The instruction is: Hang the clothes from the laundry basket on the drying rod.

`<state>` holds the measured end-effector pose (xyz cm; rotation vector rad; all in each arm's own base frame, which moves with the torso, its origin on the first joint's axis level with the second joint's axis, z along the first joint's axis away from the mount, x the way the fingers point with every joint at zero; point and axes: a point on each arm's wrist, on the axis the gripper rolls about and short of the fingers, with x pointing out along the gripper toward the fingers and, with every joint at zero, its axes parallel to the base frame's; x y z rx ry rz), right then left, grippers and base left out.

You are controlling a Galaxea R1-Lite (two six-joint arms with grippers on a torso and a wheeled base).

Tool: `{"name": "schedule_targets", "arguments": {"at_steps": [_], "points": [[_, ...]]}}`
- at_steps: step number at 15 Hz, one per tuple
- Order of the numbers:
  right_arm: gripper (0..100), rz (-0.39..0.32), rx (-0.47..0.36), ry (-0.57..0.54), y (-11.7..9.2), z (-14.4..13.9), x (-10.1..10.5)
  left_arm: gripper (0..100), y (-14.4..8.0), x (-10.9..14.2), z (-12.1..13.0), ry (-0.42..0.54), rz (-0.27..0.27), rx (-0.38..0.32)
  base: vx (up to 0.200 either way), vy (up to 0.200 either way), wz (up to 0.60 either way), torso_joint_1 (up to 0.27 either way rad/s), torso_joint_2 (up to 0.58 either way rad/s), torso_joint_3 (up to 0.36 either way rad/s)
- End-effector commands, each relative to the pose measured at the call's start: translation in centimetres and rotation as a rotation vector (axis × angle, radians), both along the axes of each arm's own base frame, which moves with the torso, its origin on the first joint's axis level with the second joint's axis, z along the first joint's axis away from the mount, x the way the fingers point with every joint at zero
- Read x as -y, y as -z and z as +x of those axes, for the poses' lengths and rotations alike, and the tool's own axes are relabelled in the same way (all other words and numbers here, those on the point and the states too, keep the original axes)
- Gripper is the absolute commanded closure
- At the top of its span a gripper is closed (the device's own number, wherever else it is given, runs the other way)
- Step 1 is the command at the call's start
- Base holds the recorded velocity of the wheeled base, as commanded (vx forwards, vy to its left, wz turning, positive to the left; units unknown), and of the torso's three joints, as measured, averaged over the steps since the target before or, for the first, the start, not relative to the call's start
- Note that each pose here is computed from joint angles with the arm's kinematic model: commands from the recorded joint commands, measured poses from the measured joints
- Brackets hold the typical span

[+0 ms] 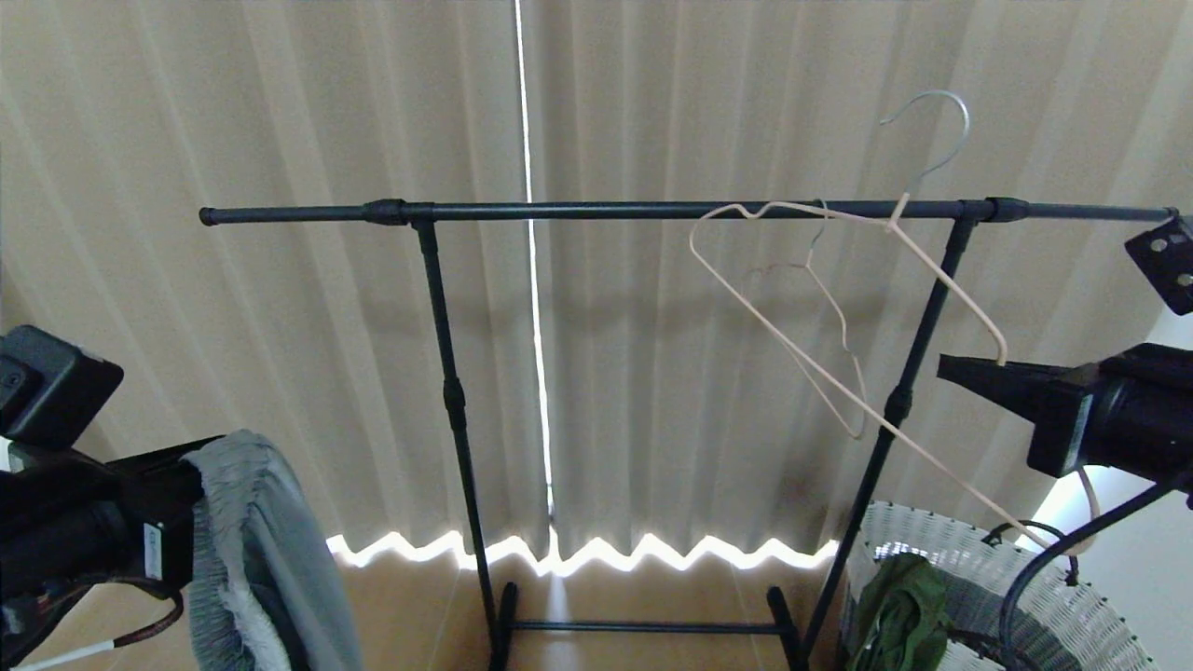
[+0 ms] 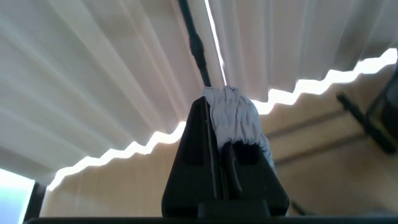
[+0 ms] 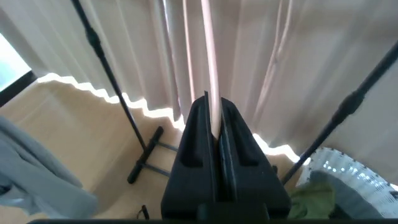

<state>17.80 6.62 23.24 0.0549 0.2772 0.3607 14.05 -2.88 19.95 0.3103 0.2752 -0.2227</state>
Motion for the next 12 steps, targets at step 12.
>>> {"name": "schedule_targets", "arguments": {"at_steps": [12], "points": [[100, 0.035, -0.112, -0.35, 1.9, -2.0, -7.5, 100, -7.4, 7.8, 14.0, -0.29, -0.191, 0.036, 0.0, 0.0, 0.0, 0.0, 0.0, 0.0]]}}
